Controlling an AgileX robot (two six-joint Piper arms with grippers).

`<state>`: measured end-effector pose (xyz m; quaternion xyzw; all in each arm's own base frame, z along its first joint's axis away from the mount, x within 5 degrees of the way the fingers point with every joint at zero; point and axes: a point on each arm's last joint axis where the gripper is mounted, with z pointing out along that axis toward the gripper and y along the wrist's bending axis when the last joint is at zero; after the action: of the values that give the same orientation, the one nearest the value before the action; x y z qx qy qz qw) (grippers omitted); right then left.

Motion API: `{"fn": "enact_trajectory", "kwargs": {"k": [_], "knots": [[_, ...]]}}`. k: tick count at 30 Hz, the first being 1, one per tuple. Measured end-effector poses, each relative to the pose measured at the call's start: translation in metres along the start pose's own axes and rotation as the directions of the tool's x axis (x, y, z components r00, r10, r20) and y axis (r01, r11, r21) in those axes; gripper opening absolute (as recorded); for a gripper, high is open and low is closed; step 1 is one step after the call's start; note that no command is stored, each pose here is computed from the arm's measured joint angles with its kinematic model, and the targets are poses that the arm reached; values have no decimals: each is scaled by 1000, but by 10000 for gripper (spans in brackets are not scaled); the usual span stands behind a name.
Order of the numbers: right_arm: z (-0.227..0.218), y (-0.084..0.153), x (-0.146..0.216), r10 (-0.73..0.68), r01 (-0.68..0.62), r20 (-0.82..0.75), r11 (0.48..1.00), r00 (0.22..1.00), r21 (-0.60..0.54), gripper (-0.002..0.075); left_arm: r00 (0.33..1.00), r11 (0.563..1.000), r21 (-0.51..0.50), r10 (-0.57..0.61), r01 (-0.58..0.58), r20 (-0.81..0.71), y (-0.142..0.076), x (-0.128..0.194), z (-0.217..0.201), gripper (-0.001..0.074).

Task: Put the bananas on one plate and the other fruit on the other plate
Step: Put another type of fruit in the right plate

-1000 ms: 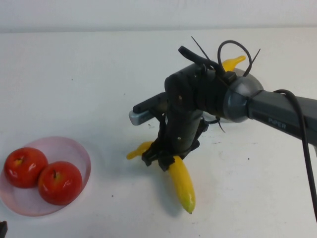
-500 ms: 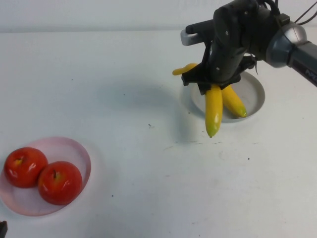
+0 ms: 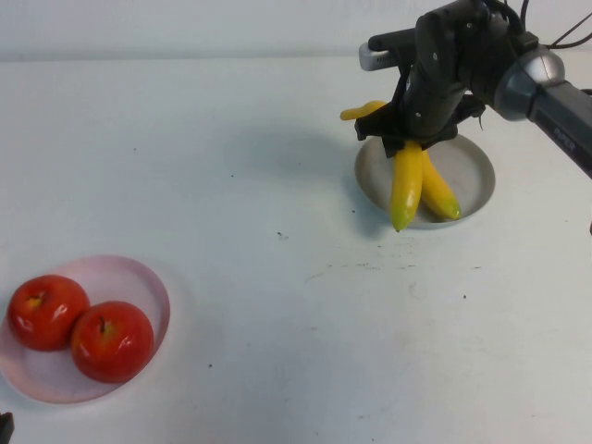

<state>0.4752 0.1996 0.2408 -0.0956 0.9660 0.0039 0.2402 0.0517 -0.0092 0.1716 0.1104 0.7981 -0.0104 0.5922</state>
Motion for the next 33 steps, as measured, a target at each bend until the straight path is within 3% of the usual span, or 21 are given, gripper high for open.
{"fn": "enact_trajectory", "kwargs": {"k": [7, 17, 33], "knots": [[13, -10, -4, 18, -18, 11, 1000, 1000, 4, 321, 1000, 1000, 0, 0, 0, 0, 0, 0, 0, 1], [16, -5, -1, 12, -12, -10, 999, 1000, -39, 424, 1000, 1000, 0, 0, 0, 0, 0, 0, 0, 1], [-15, -8, -15, 19, -19, 20, 999, 1000, -36, 398, 1000, 1000, 0, 0, 0, 0, 0, 0, 0, 1]]}}
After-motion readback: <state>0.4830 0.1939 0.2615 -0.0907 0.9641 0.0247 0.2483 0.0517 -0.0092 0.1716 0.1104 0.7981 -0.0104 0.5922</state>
